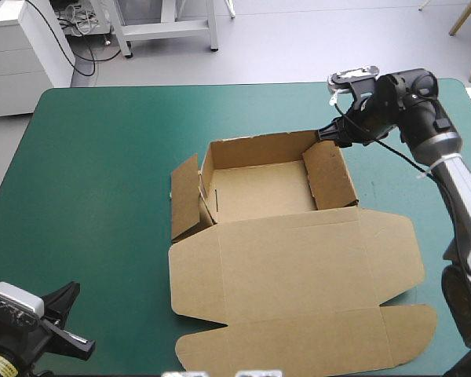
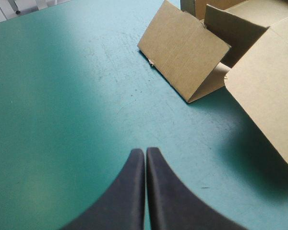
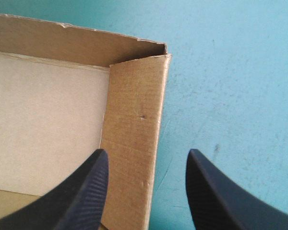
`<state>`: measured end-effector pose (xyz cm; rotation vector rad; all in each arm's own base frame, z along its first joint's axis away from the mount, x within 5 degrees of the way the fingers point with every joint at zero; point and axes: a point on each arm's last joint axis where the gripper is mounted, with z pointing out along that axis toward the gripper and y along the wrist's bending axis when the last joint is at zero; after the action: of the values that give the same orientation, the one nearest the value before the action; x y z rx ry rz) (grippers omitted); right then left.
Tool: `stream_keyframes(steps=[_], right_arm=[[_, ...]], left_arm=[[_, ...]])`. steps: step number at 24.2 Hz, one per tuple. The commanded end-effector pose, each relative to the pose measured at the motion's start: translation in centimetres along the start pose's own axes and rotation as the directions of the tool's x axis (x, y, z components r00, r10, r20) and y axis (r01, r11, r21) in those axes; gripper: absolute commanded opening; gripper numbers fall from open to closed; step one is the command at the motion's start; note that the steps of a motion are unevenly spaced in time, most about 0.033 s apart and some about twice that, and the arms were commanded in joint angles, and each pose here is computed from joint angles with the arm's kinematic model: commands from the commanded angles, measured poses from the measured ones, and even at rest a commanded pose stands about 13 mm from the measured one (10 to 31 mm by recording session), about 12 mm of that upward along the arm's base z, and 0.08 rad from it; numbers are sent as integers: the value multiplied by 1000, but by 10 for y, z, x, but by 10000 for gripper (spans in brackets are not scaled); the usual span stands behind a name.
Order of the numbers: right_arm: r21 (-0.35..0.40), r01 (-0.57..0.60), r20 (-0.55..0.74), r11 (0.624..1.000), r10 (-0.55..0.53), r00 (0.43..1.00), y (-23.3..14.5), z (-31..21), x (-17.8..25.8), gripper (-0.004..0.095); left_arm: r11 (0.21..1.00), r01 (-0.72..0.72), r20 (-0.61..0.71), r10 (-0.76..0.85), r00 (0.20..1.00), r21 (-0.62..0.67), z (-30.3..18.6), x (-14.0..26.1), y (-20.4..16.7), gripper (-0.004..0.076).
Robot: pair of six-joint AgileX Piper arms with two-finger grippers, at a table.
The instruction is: Fold the box
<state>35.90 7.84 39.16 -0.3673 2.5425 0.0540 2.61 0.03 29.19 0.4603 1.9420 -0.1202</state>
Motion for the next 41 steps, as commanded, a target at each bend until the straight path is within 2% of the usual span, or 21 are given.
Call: stream_keyframes(steps=[1,4,6,8,10,12,16,17,19,20,22,30,38,41], right_arm=[[13,8,155,1000,-10,988,0,-54,-1,470],[14,8,165,1000,-11,986,0,-60,0,470],[11,9,127,1000,-10,992,0,-48,4,470],[43,18,51,999,-20,999,-3,-25,10,470],[41,1,-37,999,1,999,-3,6,15,470],[17,-19,-135,1000,21,991,-1,43,21,470],[-36,-58,-252,998,47,967,5,88,31,469],[-49,-69,-266,996,53,963,6,94,32,460],[-50,-70,-275,996,54,960,6,98,32,352],[-49,-69,-275,996,53,960,6,98,32,205],[-36,-58,-271,998,46,961,5,96,32,-9],[-6,-39,-193,999,38,981,2,62,28,-22],[2,-37,40,999,37,999,2,-38,31,-21],[35,-28,122,999,24,992,0,-73,38,-21]], left_arm=[[1000,16,69,-16,997,3,-3,-11,0,-8],[1000,16,61,-16,998,2,-3,-11,0,-8],[1000,16,41,-16,999,1,-3,-9,0,-8],[1000,25,29,-26,999,13,-3,-8,-1,-8],[999,38,32,-38,999,28,-3,-8,-2,-8],[999,40,32,-41,999,32,-3,-8,-2,-8],[998,43,32,-44,999,35,-3,-8,-3,-8],[998,44,32,-45,998,37,-3,-8,-3,-8],[998,52,31,-54,998,47,-3,-8,-4,-8],[998,52,31,-54,998,47,-3,-8,-4,-8],[998,52,31,-54,998,47,-3,-8,-4,-8],[998,52,31,-54,998,47,-3,-8,-4,-8],[998,52,31,-54,998,47,-3,-8,-4,-6],[998,52,29,-54,998,47,-3,-8,-4,33]])
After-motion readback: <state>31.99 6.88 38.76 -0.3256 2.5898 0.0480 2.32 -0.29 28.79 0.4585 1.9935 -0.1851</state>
